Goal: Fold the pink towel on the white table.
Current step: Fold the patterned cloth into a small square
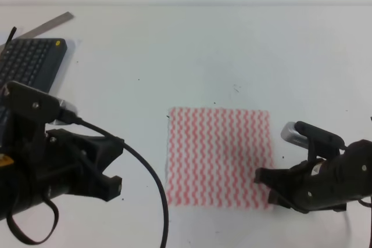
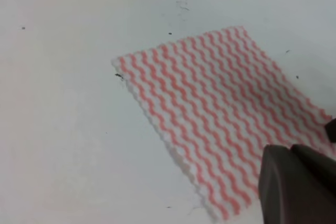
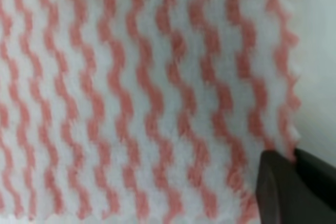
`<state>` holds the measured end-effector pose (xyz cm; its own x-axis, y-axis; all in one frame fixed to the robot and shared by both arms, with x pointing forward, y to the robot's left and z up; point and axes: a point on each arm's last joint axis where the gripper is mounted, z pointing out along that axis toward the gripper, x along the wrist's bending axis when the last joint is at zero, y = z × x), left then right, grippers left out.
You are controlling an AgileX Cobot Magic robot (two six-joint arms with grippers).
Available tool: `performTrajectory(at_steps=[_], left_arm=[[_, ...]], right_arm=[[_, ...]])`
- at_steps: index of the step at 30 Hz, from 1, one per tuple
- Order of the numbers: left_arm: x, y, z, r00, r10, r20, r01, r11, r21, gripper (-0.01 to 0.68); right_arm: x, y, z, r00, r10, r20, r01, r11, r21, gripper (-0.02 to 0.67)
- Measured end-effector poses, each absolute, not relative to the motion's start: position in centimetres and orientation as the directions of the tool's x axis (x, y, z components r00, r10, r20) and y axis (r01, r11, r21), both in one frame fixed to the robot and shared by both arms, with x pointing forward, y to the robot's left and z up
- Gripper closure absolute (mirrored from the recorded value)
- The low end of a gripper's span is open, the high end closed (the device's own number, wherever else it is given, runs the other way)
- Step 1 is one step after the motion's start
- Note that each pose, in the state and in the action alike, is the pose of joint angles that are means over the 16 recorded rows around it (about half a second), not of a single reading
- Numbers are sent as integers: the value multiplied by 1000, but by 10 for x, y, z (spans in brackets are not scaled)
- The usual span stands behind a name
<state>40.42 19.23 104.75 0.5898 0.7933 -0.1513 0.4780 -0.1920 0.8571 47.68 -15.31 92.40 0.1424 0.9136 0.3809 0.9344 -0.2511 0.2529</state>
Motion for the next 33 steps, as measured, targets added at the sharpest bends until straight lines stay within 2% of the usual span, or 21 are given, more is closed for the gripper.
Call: performTrajectory(at_steps=[18, 22, 33], left_arm=[[400, 190, 1045, 741, 664, 99, 287, -447, 847, 669], [400, 190, 1044, 759, 634, 149, 243, -488, 838, 622], [403, 184, 1036, 827, 495, 267, 106, -603, 790, 372]], right_arm=[[489, -145, 950, 126, 887, 445, 914, -278, 295, 663], [493, -142, 956, 118, 883, 455, 914, -276, 298, 663], [499, -139, 962, 131, 863, 488, 897, -312, 312, 664]])
